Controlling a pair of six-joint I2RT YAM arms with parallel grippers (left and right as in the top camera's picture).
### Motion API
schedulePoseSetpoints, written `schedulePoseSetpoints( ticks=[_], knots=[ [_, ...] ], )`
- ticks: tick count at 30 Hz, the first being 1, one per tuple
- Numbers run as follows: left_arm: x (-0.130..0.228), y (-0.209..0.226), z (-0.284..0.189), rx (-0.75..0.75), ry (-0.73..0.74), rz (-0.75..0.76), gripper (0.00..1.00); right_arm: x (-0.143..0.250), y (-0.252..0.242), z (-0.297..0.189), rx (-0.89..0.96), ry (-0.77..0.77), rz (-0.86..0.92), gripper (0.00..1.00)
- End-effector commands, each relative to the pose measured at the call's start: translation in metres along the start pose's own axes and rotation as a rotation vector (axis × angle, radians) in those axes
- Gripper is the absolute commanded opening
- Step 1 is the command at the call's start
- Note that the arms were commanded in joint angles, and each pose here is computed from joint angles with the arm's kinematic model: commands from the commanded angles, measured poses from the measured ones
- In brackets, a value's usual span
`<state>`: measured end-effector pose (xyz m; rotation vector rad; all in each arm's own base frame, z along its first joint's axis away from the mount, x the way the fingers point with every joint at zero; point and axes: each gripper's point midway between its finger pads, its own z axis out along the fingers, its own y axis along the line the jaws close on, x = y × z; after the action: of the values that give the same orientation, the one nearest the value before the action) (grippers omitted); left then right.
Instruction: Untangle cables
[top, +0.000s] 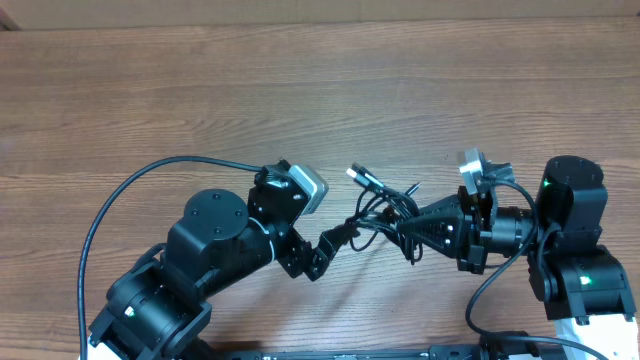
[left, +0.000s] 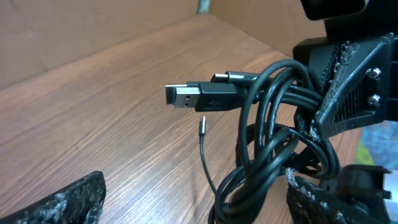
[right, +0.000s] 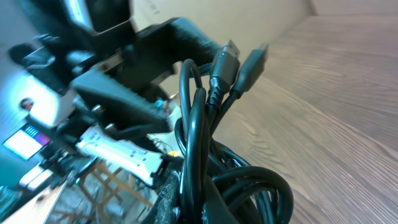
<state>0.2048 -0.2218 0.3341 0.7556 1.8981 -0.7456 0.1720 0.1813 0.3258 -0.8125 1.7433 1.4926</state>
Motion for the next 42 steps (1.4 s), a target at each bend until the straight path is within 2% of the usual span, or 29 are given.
schedulePoseSetpoints(
  ticks=[1, 6, 9, 13, 18, 24, 30, 33, 35, 42],
  knots=[
    [-0.018, -0.014, -0.007, 0.065, -0.062, 0.056, 0.84, -0.004, 0.028, -0.002, -0.13, 0.004, -0.12, 0.04],
    [-0.034, -0.03, -0.01, 0.151, -0.127, 0.079, 0.8, -0.004, 0.031, -0.002, -0.142, 0.005, -0.12, 0.04],
    [-0.032, -0.031, -0.006, 0.165, -0.112, 0.048, 0.79, -0.004, 0.031, -0.002, -0.146, 0.006, -0.12, 0.04],
    [-0.023, -0.047, 0.009, 0.288, -0.057, 0.042, 0.69, -0.004, 0.031, -0.002, -0.146, 0.006, -0.119, 0.04],
    [-0.014, -0.045, 0.031, 0.315, -0.004, 0.014, 0.52, -0.004, 0.031, -0.002, -0.146, 0.006, -0.119, 0.04],
    [-0.025, -0.066, 0.029, 0.448, -0.044, 0.045, 0.53, -0.004, 0.033, -0.002, -0.155, 0.006, -0.119, 0.04],
    [-0.014, -0.074, 0.038, 0.532, 0.008, 0.03, 0.46, -0.004, 0.033, -0.002, -0.157, 0.006, -0.119, 0.04],
    [-0.012, -0.073, 0.044, 0.534, 0.015, 0.037, 0.28, -0.004, 0.033, -0.002, -0.157, 0.007, -0.115, 0.04],
    [-0.016, -0.073, 0.044, 0.536, -0.006, 0.048, 0.04, -0.004, 0.033, -0.002, -0.157, 0.007, -0.115, 0.04],
    [-0.027, -0.075, 0.043, 0.544, -0.049, 0.065, 0.04, -0.004, 0.033, -0.002, -0.156, 0.007, -0.114, 0.04]
  ],
)
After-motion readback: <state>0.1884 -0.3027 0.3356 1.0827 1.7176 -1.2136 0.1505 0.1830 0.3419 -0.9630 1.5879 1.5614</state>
